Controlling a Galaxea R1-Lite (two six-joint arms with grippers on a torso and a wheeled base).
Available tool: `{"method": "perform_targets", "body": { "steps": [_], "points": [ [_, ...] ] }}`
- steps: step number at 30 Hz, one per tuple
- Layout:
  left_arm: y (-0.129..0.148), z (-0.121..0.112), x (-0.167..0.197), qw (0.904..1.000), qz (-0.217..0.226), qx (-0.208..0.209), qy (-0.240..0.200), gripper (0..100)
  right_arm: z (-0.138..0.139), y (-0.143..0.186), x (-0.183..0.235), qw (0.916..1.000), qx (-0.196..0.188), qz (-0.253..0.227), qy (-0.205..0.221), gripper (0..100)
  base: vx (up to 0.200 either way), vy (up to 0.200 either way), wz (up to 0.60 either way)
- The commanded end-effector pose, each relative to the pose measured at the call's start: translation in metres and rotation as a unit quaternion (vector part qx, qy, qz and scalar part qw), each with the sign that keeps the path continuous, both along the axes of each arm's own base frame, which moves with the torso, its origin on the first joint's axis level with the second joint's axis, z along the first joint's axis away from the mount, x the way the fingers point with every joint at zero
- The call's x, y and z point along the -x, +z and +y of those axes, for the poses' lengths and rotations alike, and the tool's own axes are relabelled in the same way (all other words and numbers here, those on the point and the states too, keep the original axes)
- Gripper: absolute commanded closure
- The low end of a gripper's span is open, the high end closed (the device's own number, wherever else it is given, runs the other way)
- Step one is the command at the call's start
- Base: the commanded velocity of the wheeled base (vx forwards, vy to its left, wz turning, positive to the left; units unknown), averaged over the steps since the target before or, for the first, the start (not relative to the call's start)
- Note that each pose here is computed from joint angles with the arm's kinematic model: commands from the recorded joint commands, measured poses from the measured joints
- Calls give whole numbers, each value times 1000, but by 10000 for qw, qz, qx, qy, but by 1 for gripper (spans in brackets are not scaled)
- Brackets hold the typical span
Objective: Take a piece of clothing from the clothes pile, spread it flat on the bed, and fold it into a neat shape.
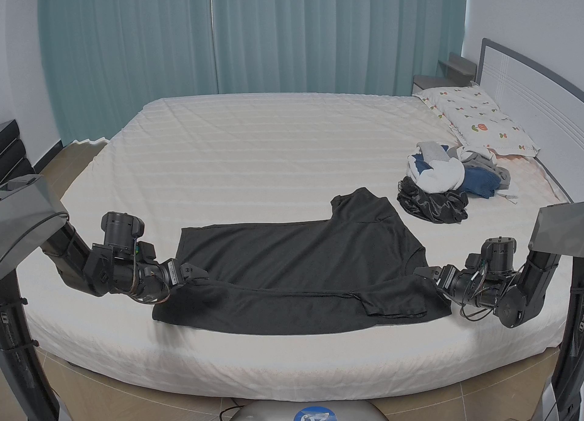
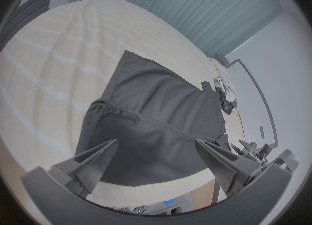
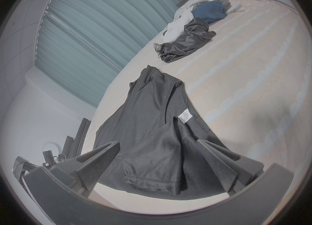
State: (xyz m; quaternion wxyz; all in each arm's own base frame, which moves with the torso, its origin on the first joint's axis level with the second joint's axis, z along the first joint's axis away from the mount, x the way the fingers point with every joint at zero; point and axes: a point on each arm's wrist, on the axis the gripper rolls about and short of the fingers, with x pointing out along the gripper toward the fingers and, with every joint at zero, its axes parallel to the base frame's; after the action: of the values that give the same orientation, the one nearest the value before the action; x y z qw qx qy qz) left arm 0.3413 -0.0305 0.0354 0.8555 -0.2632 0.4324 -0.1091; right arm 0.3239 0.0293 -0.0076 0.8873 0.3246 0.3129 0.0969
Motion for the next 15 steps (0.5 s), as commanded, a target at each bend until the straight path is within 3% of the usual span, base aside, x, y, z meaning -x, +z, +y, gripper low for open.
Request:
{"method": "perform_targets", "body": {
  "steps": [1, 4, 10, 15],
  "points": [
    [-24, -1, -20, 9995, 251, 78, 164, 0, 0, 0, 0, 10000, 0, -3, 6, 0, 0, 0, 0],
    [-25, 2, -33, 9985, 218, 276, 421, 0, 0, -1, 0, 10000, 14, 14, 14, 0, 0, 0, 0],
    [-29, 22, -61, 9877, 167, 420, 1496, 0, 0, -2, 0, 10000, 14, 14, 14, 0, 0, 0, 0],
    [-23, 37, -64, 9786, 200, 741, 1910, 0, 0, -2, 0, 10000, 15, 22, 14, 0, 0, 0, 0]
  ]
}}
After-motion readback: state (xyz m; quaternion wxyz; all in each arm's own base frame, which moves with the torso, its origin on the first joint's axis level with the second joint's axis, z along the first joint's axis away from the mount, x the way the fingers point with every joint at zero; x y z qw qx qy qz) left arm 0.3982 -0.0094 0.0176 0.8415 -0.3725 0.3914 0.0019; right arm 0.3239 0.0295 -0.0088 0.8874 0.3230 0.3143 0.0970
